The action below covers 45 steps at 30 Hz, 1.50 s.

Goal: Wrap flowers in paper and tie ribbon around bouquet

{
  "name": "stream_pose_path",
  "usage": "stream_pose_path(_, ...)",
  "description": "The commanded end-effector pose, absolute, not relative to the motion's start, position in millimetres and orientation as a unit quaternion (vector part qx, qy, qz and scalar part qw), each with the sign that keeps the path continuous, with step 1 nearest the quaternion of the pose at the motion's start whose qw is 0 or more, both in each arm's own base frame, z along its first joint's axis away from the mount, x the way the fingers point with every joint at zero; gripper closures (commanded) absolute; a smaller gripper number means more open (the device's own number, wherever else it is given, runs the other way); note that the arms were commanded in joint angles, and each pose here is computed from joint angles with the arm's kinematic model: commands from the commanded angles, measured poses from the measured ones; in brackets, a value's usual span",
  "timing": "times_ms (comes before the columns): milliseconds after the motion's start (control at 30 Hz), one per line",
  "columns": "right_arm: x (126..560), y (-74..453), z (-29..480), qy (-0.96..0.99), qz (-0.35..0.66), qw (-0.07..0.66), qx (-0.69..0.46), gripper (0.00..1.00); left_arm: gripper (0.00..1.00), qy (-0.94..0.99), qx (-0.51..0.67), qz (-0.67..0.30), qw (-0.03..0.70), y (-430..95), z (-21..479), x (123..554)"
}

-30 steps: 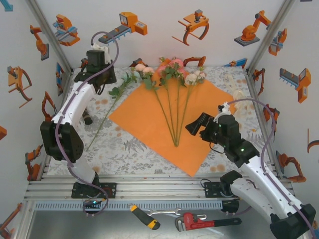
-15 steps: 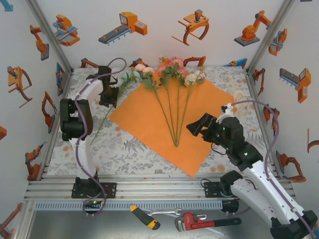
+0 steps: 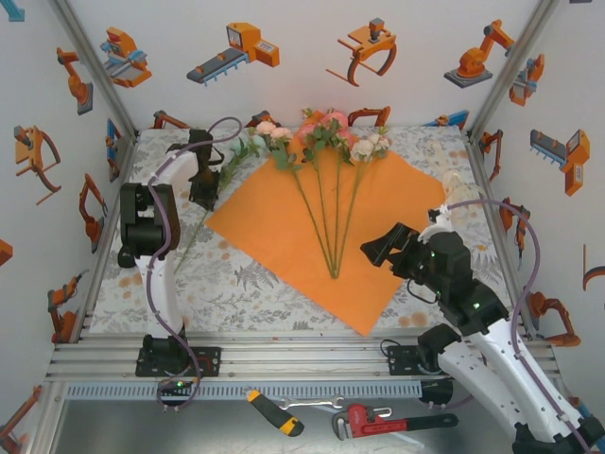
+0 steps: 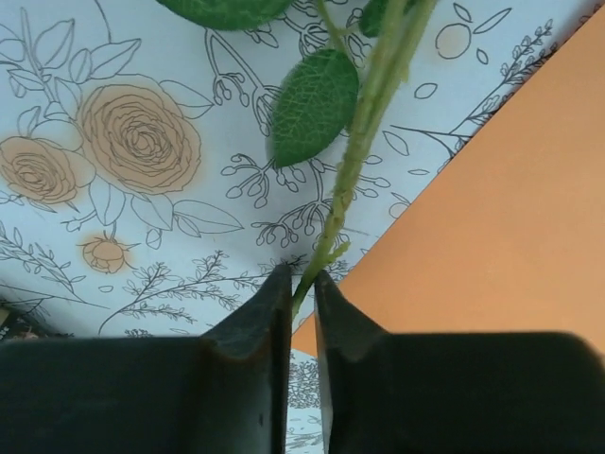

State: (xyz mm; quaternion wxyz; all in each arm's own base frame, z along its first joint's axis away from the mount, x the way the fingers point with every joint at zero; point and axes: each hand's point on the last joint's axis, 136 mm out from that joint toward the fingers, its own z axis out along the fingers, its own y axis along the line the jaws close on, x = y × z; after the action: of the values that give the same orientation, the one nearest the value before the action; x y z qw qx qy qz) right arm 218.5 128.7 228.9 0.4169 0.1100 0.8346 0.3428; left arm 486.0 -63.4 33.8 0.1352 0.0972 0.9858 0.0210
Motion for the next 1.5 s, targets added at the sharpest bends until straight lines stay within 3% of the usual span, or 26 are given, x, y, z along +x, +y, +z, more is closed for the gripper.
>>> stream_pose_path(0, 216.9, 122.1, 232.1, 0.832, 0.336, 0.426, 0.119, 0.14, 1.00, 0.988, 0.096, 0.015, 0.122, -61.8, 36.1, 481.5)
stream_pose_path(133, 217.8, 128.8, 243.6, 0.821, 0.354, 0.438, 0.098, 0.14, 1.00, 0.979, 0.052, -0.041, 0.192, -79.2, 109.3, 489.6)
stream_pose_path(333, 226.8, 142.7, 260.7, 0.791, 0.395, 0.460, 0.082, 0.14, 1.00, 0.913, -0.038, -0.267, 0.306, -151.7, 225.3, 484.2)
stream_pose_path(500, 234.1, 143.3, 254.3, 0.793, 0.393, 0.456, 0.098, 0.14, 1.00, 0.839, -0.071, -0.395, 0.368, -232.4, 273.2, 497.3)
stream_pose_path(633, 230.8, 142.1, 248.1, 0.802, 0.388, 0.443, 0.102, 0.14, 1.00, 0.841, -0.069, -0.406, 0.350, -300.7, 252.9, 519.0)
stream_pose_path(800, 221.2, 127.0, 239.9, 0.820, 0.353, 0.434, 0.118, 0.14, 1.00, 0.860, -0.066, -0.405, 0.303, -345.8, 191.7, 540.0)
stream_pose_path(1033, 213.6, 120.9, 234.3, 0.830, 0.339, 0.428, 0.117, 0.14, 1.00, 0.901, -0.069, -0.341, 0.259, -348.8, 113.0, 537.1)
stream_pose_path(1233, 213.5, 118.2, 232.4, 0.827, 0.338, 0.431, 0.125, 0.14, 1.00, 0.916, -0.015, -0.323, 0.239, -355.9, 85.9, 526.9)
stream_pose_path(1367, 214.4, 118.7, 232.8, 0.829, 0.335, 0.430, 0.124, 0.14, 0.93, 0.921, -0.002, -0.313, 0.233, -355.0, 79.8, 525.2)
stream_pose_path(1467, 215.5, 119.1, 235.5, 0.828, 0.337, 0.431, 0.125, 0.14, 0.81, 0.923, 0.004, -0.305, 0.234, -352.2, 84.1, 523.9)
